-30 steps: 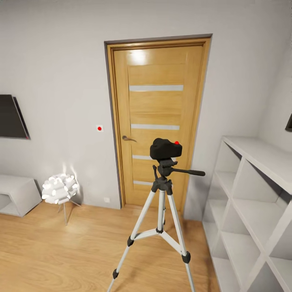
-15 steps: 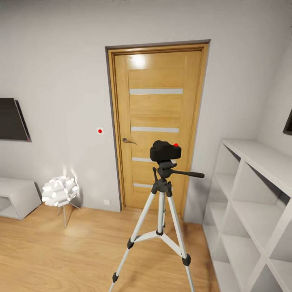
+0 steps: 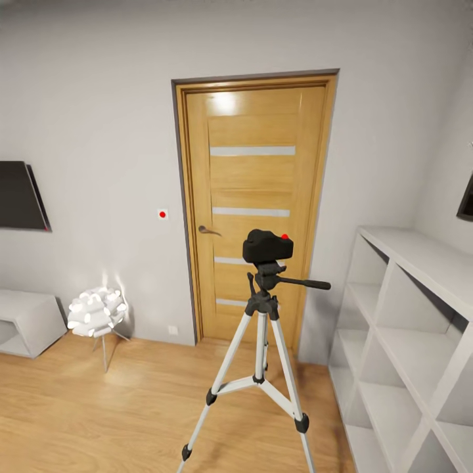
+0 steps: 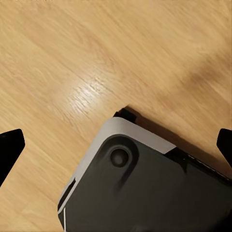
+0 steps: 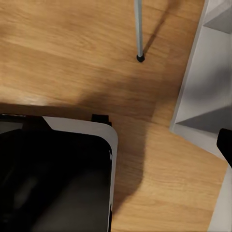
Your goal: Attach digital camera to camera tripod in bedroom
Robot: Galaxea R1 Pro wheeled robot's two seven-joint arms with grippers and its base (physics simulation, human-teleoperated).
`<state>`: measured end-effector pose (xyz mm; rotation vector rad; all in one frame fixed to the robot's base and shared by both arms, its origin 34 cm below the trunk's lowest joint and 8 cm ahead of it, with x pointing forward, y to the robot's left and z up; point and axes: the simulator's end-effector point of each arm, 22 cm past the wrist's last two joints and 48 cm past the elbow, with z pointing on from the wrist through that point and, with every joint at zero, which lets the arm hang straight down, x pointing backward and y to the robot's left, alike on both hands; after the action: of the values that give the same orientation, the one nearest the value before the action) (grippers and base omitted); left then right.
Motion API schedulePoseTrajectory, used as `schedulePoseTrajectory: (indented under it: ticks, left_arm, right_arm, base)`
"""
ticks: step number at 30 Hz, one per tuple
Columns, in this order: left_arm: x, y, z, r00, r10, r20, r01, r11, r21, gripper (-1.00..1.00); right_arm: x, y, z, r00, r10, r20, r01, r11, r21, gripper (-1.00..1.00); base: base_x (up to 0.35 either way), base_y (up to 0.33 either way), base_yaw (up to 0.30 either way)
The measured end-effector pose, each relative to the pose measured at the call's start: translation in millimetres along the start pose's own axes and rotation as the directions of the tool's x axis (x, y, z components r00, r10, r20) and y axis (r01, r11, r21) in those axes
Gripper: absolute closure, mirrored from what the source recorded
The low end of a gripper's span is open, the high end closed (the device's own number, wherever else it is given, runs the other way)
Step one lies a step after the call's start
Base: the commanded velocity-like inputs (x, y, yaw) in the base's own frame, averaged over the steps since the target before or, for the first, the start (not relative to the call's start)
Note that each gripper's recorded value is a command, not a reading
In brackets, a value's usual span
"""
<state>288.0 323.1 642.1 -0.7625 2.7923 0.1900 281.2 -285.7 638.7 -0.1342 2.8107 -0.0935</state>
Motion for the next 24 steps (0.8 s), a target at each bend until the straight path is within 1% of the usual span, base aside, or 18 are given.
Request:
schedulePoseTrajectory:
  ticks: [13,17,20,24]
  left_arm:
    - [-7,-3,-2.1,1.000,-0.003,0.015,0.003,1.000,0.010,-1.00]
    - [-8,-2,-2.5,1.000,-0.003,0.014,0.003,1.000,0.012,-1.00]
    - [-10,-2,-2.7,1.000,-0.004,0.011,0.003,1.000,0.017,-1.00]
    - [-7,-4,-3.2,1.000,-0.002,-0.010,0.003,0.999,0.033,-1.00]
  right_arm:
    - [-6,0,-1.0,1.000,0.000,0.014,0.000,1.000,0.001,-1.00]
    - [4,3,-1.7,1.000,0.001,-0.020,-0.001,1.000,-0.008,-1.00]
    - [18,6,-2.8,0.998,0.001,-0.064,-0.003,1.000,-0.018,-1.00]
    - [23,6,-3.6,0.996,0.005,-0.084,-0.007,1.000,-0.018,-1.00]
  base:
    - [0.000,0.000,0.000]
    - [0.000,0.000,0.000]
    - [0.000,0.000,0.000]
    - [0.000,0.000,0.000]
